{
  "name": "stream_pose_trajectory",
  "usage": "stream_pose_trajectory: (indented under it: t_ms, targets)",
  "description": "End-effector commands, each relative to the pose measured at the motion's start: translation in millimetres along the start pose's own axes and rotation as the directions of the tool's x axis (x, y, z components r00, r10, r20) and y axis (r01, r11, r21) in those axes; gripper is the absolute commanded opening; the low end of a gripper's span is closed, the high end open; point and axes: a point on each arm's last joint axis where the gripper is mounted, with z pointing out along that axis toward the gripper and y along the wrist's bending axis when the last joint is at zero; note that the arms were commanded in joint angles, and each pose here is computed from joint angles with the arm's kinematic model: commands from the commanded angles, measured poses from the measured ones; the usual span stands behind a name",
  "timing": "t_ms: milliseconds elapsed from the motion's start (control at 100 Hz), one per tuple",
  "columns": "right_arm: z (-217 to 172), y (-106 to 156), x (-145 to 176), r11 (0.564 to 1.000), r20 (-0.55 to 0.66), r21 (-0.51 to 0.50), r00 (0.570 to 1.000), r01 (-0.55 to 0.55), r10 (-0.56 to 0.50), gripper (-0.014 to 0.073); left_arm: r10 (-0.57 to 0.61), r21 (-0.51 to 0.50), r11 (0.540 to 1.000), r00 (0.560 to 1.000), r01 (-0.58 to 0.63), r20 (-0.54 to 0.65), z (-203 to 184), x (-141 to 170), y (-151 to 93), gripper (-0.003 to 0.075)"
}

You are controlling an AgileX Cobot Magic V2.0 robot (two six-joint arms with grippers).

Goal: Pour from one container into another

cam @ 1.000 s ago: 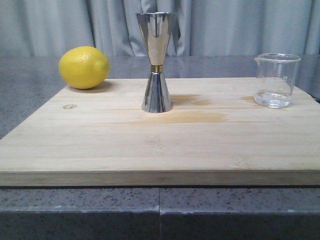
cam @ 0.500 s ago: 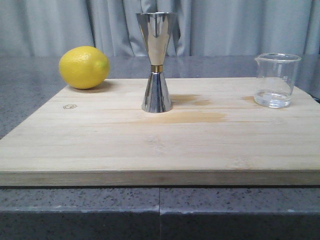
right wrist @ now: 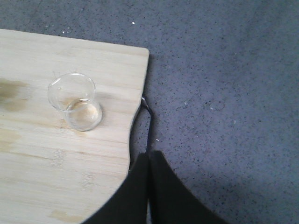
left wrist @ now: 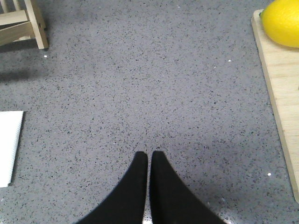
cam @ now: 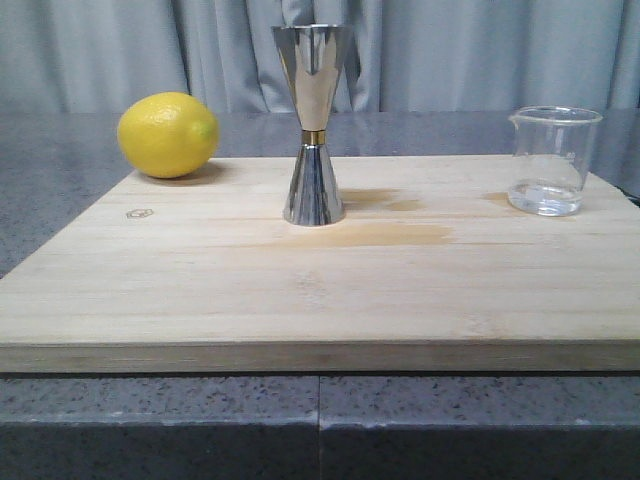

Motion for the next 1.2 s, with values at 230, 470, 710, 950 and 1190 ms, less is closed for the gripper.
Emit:
stream_pose_trajectory:
  t_ms: [230, 470, 710, 950, 1190]
  targets:
    - [-5, -2, -11, 1.000, 0.091, 0.013, 0.996, 0.011, -0.013, -0.0063, 0.027, 0.099, 0.994, 0.978, -0.049, 0.209, -6, 9, -2, -0.0018]
    - [-5, -2, -11, 1.000, 0.091, 0.013, 0.996, 0.011, -0.013, -0.0063, -0.094, 0.085, 0.995, 0.849, 0.058, 0.520, 14, 59, 0, -0.0018]
    - [-5, -2, -11, 1.000, 0.091, 0.013, 0.996, 0.011, -0.013, -0.0063, -0.145, 0.061, 0.987, 0.660, 0.148, 0.737, 51, 128, -6, -0.0018]
    - [-5, -2, -11, 1.000, 0.091, 0.013, 0.996, 0.011, -0.013, -0.0063, -0.127, 0.052, 0.986, 0.516, 0.158, 0.847, 84, 171, -13, -0.0018]
    - [-5, -2, -11, 1.000, 0.089, 0.013, 0.996, 0.011, -0.012, -0.0063, -0.079, 0.020, 0.993, 0.536, 0.116, 0.840, 95, 178, -16, -0.0019]
